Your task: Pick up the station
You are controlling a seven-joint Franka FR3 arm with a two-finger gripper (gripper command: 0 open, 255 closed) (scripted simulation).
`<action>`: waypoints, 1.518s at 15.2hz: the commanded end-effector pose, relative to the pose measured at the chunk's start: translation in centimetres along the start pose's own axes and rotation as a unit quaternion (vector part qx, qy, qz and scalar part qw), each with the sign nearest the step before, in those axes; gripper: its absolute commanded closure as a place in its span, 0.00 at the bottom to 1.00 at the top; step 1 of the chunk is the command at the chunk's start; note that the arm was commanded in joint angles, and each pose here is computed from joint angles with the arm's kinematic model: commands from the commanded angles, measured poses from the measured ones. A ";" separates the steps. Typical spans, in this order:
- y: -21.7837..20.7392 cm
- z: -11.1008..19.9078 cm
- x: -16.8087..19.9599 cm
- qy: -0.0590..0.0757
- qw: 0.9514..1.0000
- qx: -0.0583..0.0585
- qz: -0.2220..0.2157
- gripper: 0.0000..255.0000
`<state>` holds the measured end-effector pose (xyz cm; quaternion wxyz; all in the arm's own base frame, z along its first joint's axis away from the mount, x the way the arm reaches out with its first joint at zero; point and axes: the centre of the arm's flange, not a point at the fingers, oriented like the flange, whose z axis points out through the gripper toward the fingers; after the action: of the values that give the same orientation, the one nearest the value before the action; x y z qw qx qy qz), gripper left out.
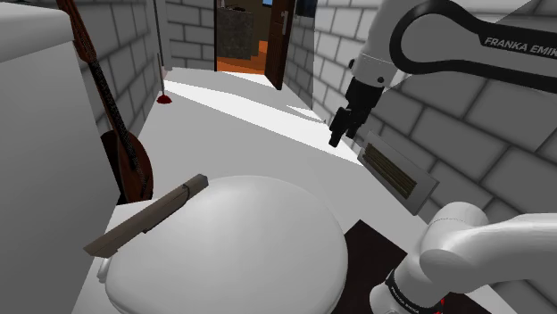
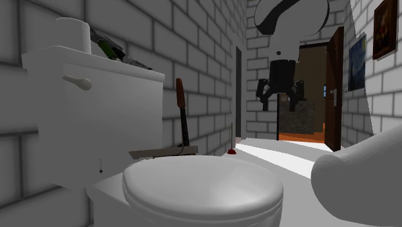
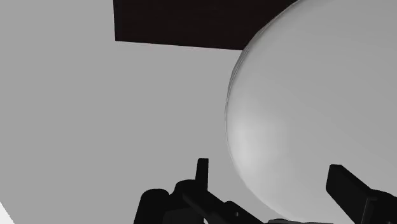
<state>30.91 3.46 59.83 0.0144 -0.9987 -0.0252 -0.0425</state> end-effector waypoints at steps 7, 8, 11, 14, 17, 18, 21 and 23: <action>-8.1 2.1 0.3 -0.009 0.996 -0.016 0.088 0.00; -9.4 2.5 0.5 -0.010 0.994 -0.019 0.103 0.00; -13.4 3.7 1.3 -0.015 0.989 -0.027 0.146 0.00; -17.2 4.9 2.4 -0.019 0.981 -0.035 0.190 0.00; -21.0 6.2 3.8 -0.023 0.971 -0.043 0.233 0.00; -22.2 6.7 4.3 -0.025 0.968 -0.046 0.247 0.00; -25.6 8.1 6.2 -0.029 0.955 -0.054 0.289 0.00; -27.9 9.1 7.6 -0.032 0.946 -0.059 0.317 0.00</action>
<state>37.19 30.93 52.68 -0.0314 -0.9603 0.2771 -0.0074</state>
